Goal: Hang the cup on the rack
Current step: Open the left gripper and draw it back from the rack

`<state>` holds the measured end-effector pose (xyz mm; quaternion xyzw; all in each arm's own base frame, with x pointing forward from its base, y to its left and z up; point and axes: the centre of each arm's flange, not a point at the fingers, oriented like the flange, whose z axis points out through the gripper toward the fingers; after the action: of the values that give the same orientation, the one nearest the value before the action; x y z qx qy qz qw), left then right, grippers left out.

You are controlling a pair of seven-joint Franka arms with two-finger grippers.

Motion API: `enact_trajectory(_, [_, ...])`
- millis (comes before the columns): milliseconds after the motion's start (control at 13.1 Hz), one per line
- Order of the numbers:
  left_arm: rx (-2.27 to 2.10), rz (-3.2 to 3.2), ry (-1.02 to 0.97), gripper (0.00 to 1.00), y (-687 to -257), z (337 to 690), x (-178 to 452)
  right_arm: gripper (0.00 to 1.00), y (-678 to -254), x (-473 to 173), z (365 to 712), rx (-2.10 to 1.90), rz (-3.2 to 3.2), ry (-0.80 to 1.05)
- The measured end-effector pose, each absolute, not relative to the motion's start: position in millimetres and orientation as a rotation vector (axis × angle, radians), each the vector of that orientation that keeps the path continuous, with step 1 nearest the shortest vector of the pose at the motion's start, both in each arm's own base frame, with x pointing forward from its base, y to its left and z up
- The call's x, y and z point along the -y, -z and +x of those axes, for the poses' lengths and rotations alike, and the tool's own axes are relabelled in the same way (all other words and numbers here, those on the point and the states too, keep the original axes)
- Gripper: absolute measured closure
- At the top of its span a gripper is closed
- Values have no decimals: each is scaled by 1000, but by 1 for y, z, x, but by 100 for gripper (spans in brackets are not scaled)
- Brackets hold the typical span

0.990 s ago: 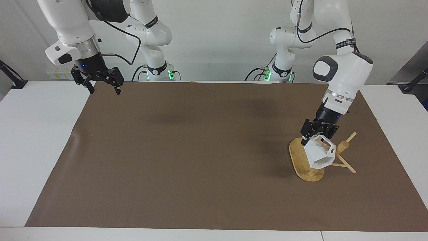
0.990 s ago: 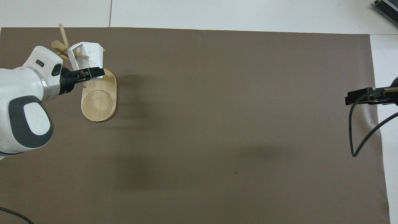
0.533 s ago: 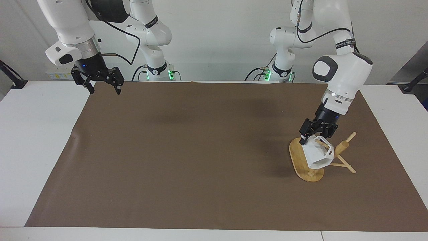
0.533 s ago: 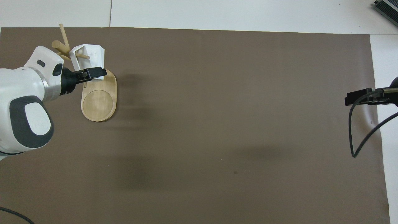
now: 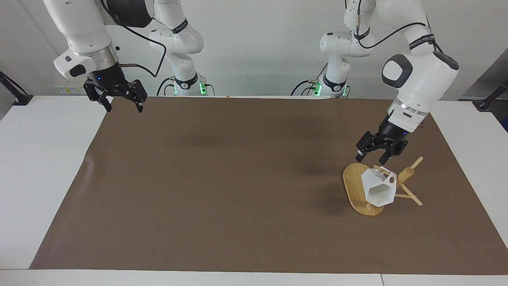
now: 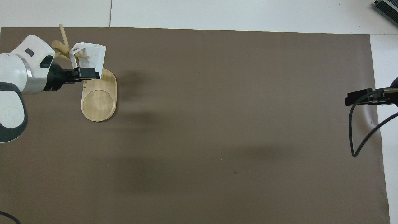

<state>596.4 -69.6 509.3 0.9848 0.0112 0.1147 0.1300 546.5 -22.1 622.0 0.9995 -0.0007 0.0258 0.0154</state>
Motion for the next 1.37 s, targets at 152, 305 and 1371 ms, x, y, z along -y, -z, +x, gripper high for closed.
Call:
enact_trajectory(152, [47,2950,-243,0,-533,583,63,0,-622,22,546,2,3110,-80])
enact_trajectory(305, [100,3015,-166,0,-555,564,59,0,-622,22,546,2,3110,-80])
enact_trajectory(1371, [162,3108,-15,0,-624,535,53,0,-622,22,546,2,3110,-80])
